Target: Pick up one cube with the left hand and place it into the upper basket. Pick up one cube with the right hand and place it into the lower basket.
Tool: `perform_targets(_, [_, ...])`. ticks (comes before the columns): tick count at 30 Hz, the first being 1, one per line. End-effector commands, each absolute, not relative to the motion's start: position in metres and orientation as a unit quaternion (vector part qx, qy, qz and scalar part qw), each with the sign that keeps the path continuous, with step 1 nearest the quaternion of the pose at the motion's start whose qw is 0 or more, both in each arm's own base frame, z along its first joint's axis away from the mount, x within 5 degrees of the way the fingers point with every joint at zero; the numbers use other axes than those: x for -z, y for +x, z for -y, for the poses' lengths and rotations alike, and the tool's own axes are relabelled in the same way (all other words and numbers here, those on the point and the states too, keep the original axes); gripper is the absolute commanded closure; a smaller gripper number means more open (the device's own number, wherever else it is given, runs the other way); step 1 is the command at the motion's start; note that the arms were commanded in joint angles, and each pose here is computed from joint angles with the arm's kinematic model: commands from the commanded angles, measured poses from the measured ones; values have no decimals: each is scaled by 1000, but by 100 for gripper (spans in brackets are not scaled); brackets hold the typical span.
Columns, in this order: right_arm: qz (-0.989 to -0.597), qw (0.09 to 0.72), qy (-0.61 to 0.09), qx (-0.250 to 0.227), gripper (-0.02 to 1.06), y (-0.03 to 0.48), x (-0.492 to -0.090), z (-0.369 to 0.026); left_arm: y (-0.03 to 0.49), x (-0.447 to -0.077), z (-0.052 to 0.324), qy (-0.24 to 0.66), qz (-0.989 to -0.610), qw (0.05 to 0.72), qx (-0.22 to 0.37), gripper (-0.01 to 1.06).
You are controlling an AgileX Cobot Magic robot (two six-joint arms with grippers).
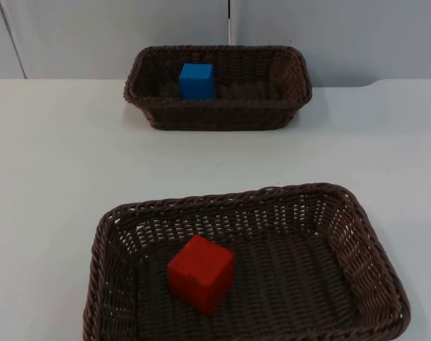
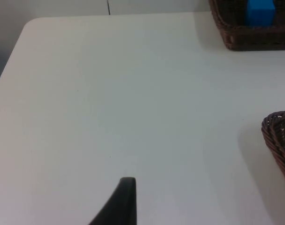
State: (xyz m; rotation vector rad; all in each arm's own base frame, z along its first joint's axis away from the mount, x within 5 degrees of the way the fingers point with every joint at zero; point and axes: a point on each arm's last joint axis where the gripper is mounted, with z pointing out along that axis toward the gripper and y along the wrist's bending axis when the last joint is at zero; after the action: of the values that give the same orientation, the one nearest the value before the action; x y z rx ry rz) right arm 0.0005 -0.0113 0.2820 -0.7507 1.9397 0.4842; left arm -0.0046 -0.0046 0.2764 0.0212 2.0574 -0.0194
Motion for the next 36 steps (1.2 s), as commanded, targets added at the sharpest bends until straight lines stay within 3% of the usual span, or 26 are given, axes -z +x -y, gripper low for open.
perform_targets(1, [-806,491,-281,-177,-1,0,-281,11,-5,-275,5,8,-858,514,12,0])
perform_targets(18, [-846,516,-110,-73,-1,-5,-281,10,-5,-275,5,8,-858,514,12,0])
perform_targets(36, [-853,522,24,9,-1,-7,-281,8,-5,-275,5,8,-858,514,12,0])
